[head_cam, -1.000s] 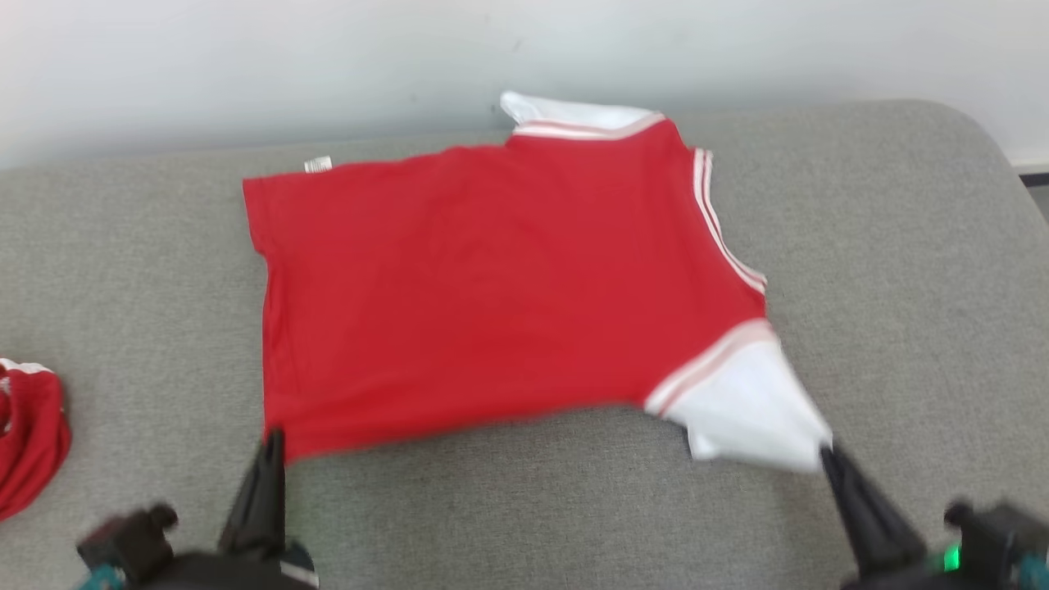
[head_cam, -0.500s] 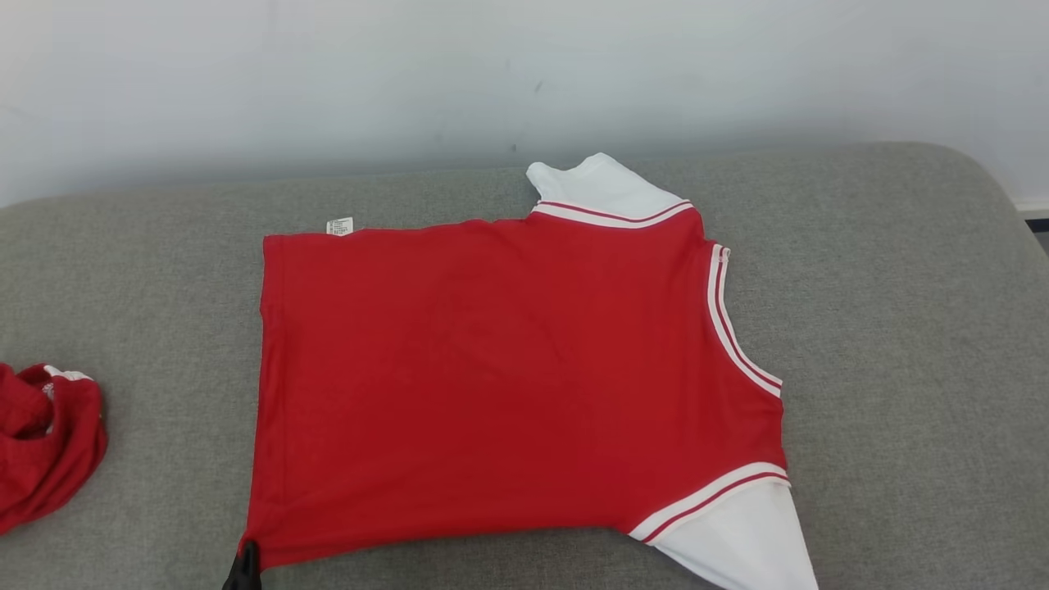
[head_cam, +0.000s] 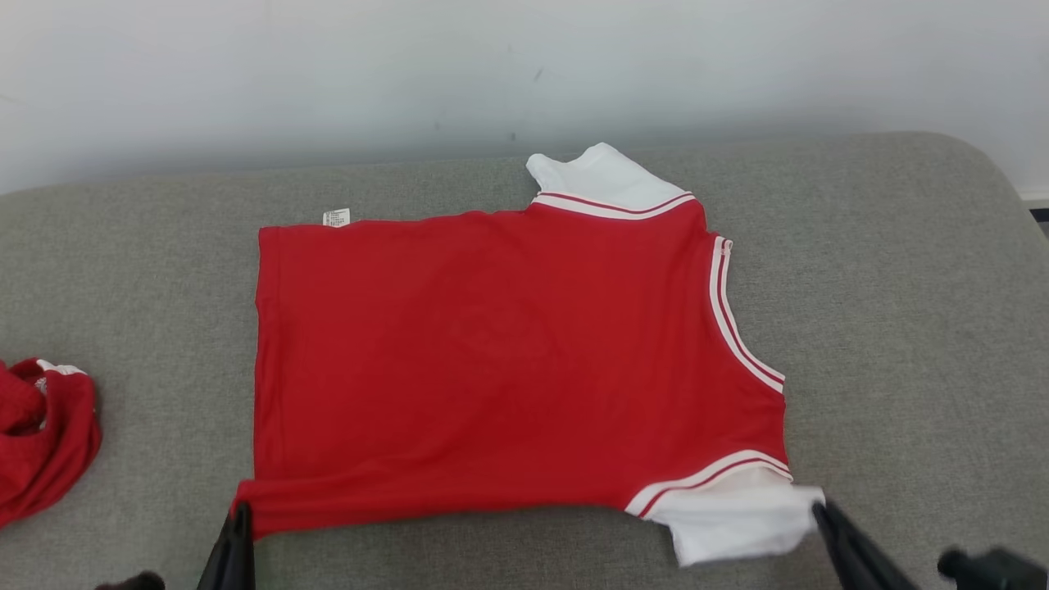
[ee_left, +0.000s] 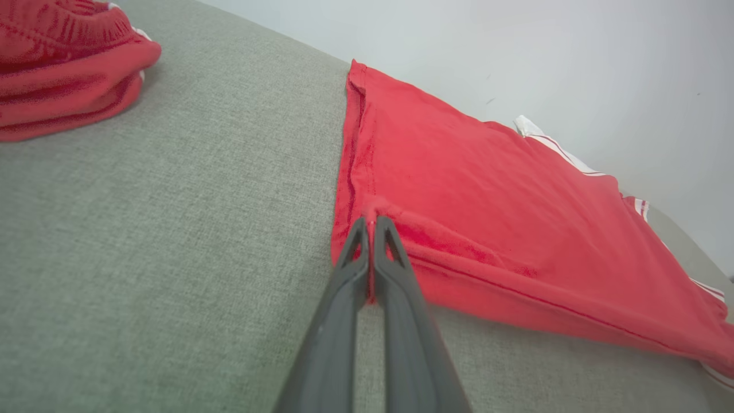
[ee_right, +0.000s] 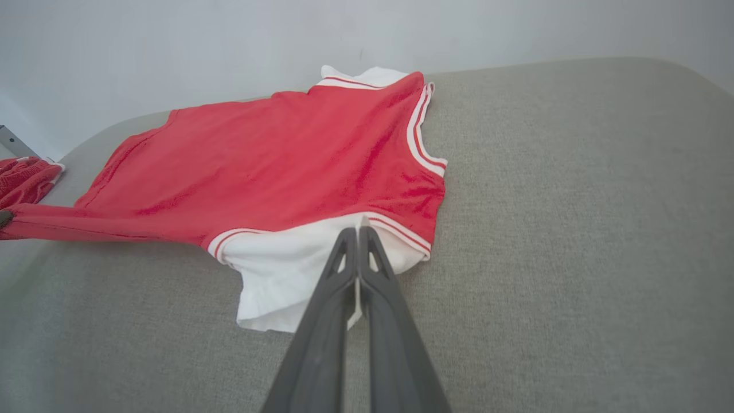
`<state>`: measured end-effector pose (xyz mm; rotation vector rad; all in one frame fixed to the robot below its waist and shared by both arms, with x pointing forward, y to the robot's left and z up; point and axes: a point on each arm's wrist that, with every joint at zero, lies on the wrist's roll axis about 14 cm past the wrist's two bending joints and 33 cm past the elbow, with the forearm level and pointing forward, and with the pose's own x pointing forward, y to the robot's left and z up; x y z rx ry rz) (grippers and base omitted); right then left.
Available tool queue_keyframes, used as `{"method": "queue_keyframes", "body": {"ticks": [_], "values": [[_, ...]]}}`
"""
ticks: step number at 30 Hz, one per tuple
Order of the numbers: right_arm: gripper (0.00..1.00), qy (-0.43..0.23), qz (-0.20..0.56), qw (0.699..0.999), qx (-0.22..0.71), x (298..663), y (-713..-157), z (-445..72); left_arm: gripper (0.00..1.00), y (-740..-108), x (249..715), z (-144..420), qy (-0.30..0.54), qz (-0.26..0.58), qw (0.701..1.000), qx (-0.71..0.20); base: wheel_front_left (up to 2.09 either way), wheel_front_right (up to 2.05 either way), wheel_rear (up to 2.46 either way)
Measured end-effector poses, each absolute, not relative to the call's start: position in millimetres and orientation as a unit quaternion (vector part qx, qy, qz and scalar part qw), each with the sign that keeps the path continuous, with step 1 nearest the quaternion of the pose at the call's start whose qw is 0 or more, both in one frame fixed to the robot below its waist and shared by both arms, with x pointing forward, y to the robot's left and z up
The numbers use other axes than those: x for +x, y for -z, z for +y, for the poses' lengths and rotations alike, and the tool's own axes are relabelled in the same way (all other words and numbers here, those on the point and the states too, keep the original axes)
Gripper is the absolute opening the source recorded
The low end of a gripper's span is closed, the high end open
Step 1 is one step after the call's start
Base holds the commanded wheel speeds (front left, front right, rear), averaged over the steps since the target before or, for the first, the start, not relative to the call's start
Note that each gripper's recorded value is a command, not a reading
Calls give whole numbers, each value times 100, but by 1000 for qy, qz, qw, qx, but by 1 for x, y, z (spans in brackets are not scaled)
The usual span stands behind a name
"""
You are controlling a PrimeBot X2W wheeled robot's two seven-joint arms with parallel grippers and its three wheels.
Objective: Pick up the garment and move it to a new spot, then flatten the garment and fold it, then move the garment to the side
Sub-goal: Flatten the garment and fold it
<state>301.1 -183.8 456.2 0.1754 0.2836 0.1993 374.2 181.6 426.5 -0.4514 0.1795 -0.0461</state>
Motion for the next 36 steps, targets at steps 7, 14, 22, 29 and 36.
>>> {"method": "queue_keyframes", "body": {"ticks": [7,14,22,29,36], "values": [[0,-144,100,984,25,359,-493,-184,0,-447,402,170,63,63,978,-187,0,0,0],[0,-163,106,981,-3,418,-504,-182,0,-455,431,160,91,64,981,-162,0,0,0],[0,-161,148,976,1,477,-483,-175,0,-449,458,161,98,79,981,-146,0,0,0],[0,-153,184,971,1,504,-452,-167,0,-435,465,162,99,103,980,-136,0,0,0],[78,-136,168,976,16,516,-444,-164,87,-427,469,163,98,116,979,-134,0,0,0]]}}
